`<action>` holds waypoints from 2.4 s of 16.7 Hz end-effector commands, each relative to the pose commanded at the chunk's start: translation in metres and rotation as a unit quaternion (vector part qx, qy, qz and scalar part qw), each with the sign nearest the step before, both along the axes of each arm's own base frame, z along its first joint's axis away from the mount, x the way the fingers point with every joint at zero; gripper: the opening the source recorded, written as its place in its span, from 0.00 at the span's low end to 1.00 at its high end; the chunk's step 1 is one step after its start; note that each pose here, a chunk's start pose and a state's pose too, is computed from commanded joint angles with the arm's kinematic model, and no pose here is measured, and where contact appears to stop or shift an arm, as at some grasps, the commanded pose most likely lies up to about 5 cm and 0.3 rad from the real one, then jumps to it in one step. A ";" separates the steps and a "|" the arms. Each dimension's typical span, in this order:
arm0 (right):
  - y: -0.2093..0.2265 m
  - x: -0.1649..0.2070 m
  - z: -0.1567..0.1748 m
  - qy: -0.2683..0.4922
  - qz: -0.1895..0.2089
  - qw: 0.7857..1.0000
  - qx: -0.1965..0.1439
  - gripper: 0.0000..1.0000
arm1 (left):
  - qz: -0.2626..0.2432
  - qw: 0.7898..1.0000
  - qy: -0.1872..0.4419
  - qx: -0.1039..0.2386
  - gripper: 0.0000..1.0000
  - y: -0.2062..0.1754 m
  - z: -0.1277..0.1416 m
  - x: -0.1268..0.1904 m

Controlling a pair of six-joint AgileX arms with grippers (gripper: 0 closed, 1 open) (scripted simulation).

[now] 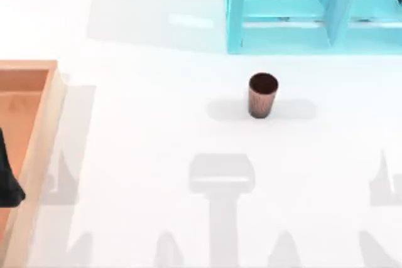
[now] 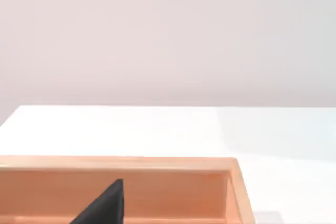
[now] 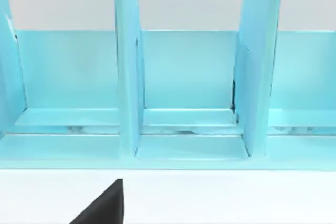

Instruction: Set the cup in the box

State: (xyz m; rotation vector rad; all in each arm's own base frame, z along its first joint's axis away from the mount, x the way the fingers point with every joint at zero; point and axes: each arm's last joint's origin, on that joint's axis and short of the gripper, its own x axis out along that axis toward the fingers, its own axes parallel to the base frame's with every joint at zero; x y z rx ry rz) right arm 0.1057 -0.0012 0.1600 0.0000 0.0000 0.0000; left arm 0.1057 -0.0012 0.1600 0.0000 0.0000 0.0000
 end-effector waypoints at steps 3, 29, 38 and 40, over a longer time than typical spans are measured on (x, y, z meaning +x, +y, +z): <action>0.000 0.000 0.000 0.000 0.000 1.000 0.000 1.00 | -0.001 1.000 0.003 0.000 1.00 0.000 0.001 0.000; 0.000 0.000 0.000 0.000 0.000 1.000 0.000 1.00 | -0.116 0.901 0.390 -0.152 1.00 -0.222 0.259 0.239; 0.000 0.000 0.000 0.000 0.000 1.000 0.000 1.00 | -0.025 0.818 0.574 -0.019 1.00 -0.339 0.101 0.266; 0.000 0.000 0.000 0.000 0.000 1.000 0.000 1.00 | -0.012 0.807 0.590 0.001 1.00 -0.346 0.082 0.265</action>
